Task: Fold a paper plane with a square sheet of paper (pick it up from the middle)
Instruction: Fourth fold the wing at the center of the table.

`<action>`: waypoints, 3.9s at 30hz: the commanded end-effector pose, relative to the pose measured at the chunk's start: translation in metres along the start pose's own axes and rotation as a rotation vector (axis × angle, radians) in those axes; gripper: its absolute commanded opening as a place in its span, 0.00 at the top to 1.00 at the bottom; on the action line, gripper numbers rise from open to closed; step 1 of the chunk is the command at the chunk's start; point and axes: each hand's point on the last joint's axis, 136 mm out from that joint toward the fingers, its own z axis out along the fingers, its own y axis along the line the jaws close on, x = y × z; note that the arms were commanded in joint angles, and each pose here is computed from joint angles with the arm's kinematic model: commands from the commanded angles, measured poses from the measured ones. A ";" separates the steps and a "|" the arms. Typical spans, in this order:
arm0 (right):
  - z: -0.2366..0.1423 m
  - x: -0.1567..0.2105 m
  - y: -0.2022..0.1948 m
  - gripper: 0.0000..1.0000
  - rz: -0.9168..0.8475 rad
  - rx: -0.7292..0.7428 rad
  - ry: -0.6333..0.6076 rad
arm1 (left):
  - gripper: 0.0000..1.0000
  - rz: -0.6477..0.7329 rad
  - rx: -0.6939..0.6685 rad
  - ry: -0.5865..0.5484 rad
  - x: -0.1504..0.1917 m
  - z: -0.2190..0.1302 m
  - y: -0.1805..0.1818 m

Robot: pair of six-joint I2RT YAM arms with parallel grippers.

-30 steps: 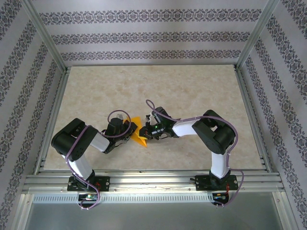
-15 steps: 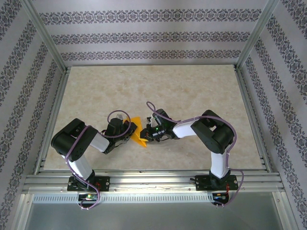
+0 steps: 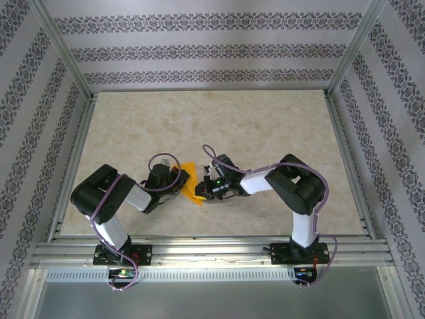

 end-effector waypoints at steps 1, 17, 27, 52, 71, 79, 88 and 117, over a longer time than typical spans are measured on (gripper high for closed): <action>-0.003 0.022 -0.018 1.00 0.006 0.077 0.039 | 1.00 -0.014 -0.129 -0.010 0.005 -0.006 0.038; -0.017 0.031 0.001 1.00 -0.083 0.093 0.024 | 1.00 -0.014 -0.121 -0.005 0.006 -0.005 0.036; -0.016 -0.013 0.030 0.97 -0.099 0.093 -0.085 | 1.00 -0.009 -0.110 -0.002 0.006 -0.006 0.032; 0.004 -0.039 0.013 0.99 -0.140 0.248 -0.023 | 1.00 -0.007 -0.111 -0.004 0.006 -0.007 0.031; 0.004 -0.026 -0.016 1.00 -0.191 0.345 0.043 | 0.83 0.199 -0.165 0.021 -0.007 -0.031 -0.016; 0.003 -0.029 -0.011 1.00 -0.197 0.331 0.040 | 0.88 0.280 -0.233 0.128 -0.012 -0.034 -0.020; 0.003 -0.028 -0.009 1.00 -0.194 0.323 0.040 | 0.91 0.258 -0.197 0.263 -0.003 -0.010 -0.015; 0.003 -0.023 -0.018 1.00 -0.192 0.352 0.064 | 0.89 0.149 -0.350 0.215 -0.062 -0.019 0.050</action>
